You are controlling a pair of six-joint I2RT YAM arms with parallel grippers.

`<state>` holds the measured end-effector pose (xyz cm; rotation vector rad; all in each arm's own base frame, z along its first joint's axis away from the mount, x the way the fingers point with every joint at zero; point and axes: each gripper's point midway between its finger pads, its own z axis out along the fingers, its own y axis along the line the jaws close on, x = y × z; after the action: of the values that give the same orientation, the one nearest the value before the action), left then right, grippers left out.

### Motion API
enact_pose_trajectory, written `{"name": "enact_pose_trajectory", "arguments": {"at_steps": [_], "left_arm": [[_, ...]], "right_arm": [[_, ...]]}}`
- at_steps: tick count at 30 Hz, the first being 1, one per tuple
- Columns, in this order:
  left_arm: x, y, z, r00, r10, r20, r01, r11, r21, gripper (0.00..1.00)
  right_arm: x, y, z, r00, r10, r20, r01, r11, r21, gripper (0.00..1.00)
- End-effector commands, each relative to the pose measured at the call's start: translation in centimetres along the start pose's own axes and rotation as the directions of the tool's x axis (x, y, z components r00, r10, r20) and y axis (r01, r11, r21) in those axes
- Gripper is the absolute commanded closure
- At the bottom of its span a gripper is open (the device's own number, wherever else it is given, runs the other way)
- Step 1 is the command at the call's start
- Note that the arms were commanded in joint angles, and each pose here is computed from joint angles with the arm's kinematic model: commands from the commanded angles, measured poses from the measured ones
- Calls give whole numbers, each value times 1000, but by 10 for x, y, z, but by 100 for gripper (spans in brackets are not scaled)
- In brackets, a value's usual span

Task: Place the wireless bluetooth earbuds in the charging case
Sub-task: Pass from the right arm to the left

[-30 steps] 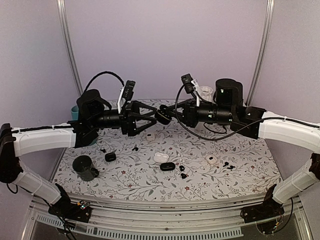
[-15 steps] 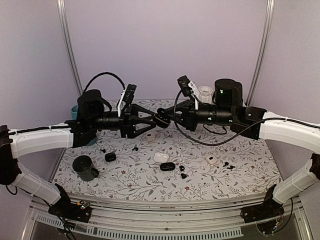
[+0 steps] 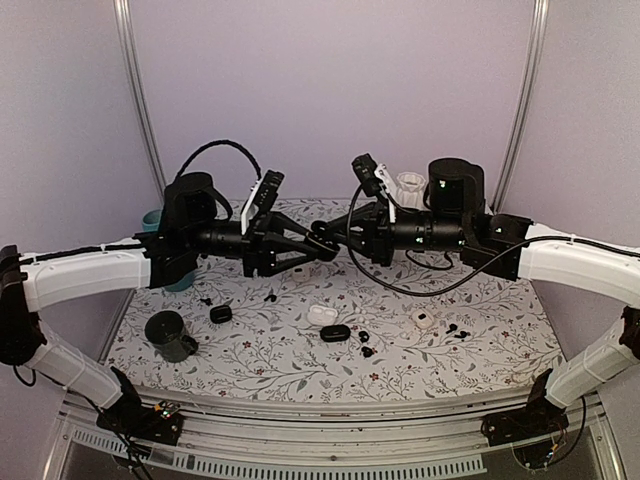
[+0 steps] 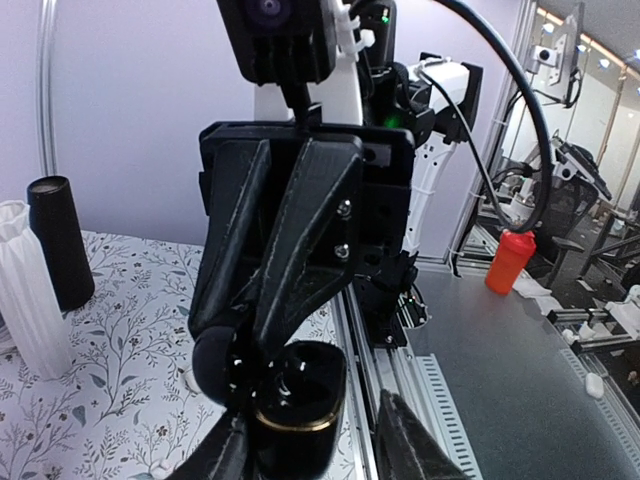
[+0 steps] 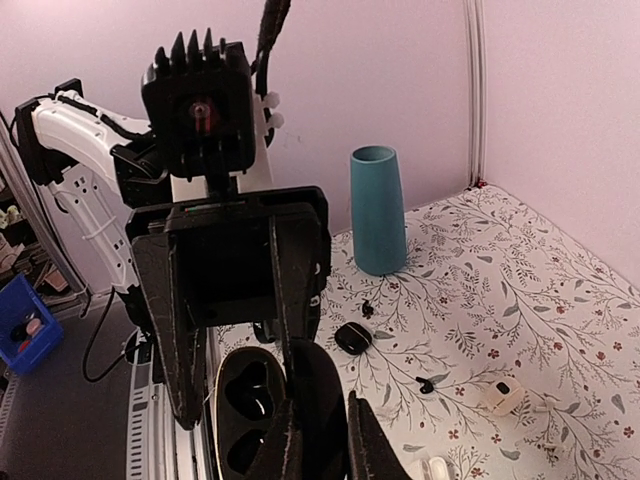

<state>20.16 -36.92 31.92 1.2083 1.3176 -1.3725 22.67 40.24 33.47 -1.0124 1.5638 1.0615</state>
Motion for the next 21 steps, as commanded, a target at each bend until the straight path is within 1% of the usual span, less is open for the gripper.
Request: {"name": "enact_pose_trajectory", "arguments": {"at_steps": [1, 3, 6, 15, 21], "left_arm": [[2, -4, 8, 1000, 5, -27, -4, 1000, 30, 60], [2, -4, 8, 1000, 5, -27, -4, 999, 33, 63], [1, -5, 9, 1000, 5, -27, -4, 999, 36, 64], [-6, -9, 6, 1000, 18, -1, -18, 999, 40, 62], [-13, -14, 3, 999, 41, 24, -42, 998, 45, 63]], "right_arm": [[-36, 12, -7, 996, -45, 79, 47, 999, -25, 97], [-38, 11, -8, 995, -48, 84, 50, 999, -18, 97], [-38, 11, -8, 995, -51, 83, 52, 999, -15, 97], [-33, 11, -5, 997, -44, 65, 45, 999, -22, 97], [-30, 12, -2, 998, -37, 51, 39, 998, -40, 97]]}}
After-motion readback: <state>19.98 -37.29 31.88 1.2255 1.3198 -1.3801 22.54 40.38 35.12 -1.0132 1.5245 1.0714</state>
